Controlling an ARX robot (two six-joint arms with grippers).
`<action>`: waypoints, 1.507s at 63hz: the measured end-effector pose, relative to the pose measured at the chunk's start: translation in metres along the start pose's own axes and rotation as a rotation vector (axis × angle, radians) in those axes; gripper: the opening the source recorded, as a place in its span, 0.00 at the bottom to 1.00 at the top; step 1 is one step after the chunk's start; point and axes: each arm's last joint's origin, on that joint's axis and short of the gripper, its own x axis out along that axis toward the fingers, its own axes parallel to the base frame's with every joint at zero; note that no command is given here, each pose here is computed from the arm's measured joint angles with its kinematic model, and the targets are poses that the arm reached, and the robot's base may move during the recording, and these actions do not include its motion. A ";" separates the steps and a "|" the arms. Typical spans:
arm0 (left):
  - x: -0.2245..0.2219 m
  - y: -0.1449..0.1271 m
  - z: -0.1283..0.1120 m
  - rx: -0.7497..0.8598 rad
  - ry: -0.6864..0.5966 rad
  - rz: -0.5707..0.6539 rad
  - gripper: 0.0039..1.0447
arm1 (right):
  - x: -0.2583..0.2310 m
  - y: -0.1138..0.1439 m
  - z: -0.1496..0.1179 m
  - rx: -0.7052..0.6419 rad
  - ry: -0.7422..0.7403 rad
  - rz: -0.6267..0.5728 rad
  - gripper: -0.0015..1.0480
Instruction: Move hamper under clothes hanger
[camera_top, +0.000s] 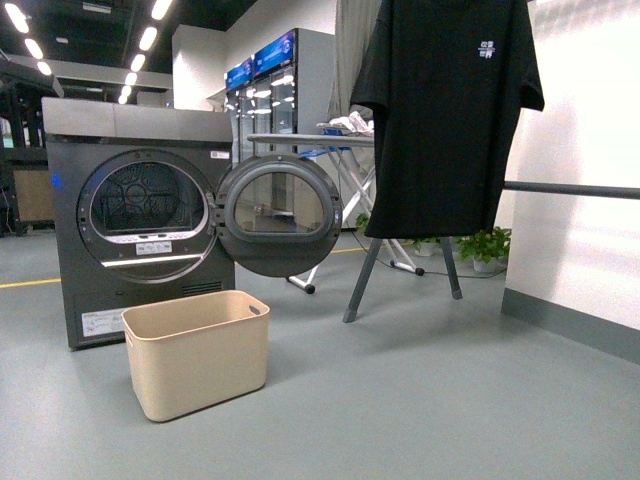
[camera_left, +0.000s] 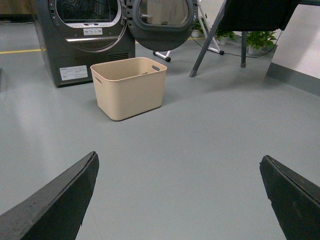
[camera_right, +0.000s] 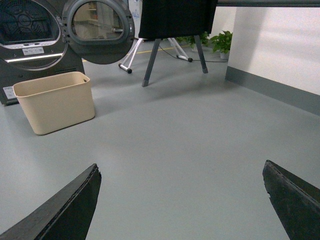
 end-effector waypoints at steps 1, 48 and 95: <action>0.000 0.000 0.000 0.000 0.000 0.000 0.94 | 0.000 0.000 0.000 0.000 0.000 0.000 0.93; 0.000 0.000 0.000 0.000 0.000 0.000 0.94 | 0.000 0.000 0.000 0.000 0.000 0.000 0.93; 0.000 0.000 0.000 0.000 0.000 0.000 0.94 | 0.000 0.000 0.000 0.000 0.000 0.000 0.93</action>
